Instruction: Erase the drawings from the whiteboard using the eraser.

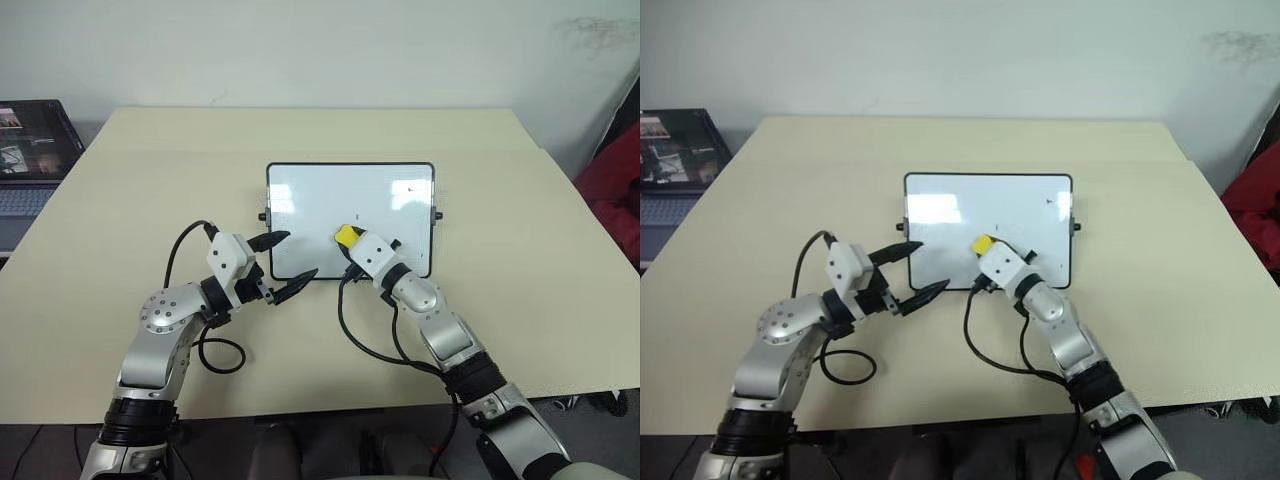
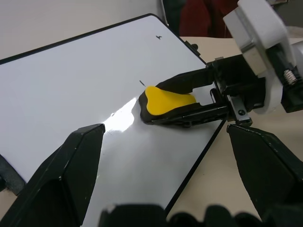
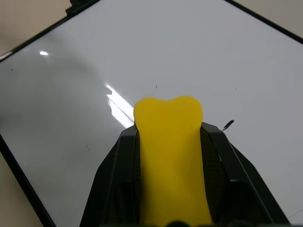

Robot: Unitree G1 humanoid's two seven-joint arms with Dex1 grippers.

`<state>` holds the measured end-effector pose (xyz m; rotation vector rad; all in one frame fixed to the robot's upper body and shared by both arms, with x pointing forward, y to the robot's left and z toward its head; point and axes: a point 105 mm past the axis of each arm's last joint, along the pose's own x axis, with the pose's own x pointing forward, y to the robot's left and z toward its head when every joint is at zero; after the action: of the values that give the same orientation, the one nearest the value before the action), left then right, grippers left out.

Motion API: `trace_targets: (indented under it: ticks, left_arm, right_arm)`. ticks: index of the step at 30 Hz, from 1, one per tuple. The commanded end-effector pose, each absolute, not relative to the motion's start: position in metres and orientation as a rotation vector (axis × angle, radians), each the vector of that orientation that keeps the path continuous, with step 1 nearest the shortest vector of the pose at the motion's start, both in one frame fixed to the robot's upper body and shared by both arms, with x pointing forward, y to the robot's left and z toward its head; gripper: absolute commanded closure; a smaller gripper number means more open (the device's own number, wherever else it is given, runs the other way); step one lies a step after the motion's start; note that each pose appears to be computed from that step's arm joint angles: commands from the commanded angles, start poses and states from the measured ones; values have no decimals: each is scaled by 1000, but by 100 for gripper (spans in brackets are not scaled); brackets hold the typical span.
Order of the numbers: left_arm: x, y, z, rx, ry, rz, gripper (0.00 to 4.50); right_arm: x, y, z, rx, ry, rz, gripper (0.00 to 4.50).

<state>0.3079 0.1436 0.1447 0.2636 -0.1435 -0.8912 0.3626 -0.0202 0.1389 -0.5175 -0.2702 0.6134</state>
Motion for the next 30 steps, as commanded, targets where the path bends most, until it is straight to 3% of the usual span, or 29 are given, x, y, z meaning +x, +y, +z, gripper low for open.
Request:
trace_targets:
  ticks: [1, 5, 11, 17, 23, 27, 30]
  left_arm:
    - [306, 141, 158, 279, -199, -893, 0]
    - [306, 140, 157, 280, -194, -894, 0]
    - [307, 139, 156, 279, -193, -894, 0]
    - [307, 139, 156, 273, -199, -888, 0]
    - [307, 138, 157, 270, -203, -889, 0]
    - [307, 137, 157, 271, -204, -890, 0]
    - [307, 138, 157, 272, -204, -889, 0]
  right_arm:
    - [367, -35, 208, -514, -441, 502, 318]
    - [383, -47, 216, -621, -383, 444, 318]
    - [394, -41, 202, -711, -295, 464, 318]
    - [381, -50, 142, -735, -17, 560, 318]
    - [368, -57, 115, -700, 141, 632, 318]
    - [358, -48, 119, -666, 133, 693, 318]
    - [358, -40, 151, -643, 18, 676, 318]
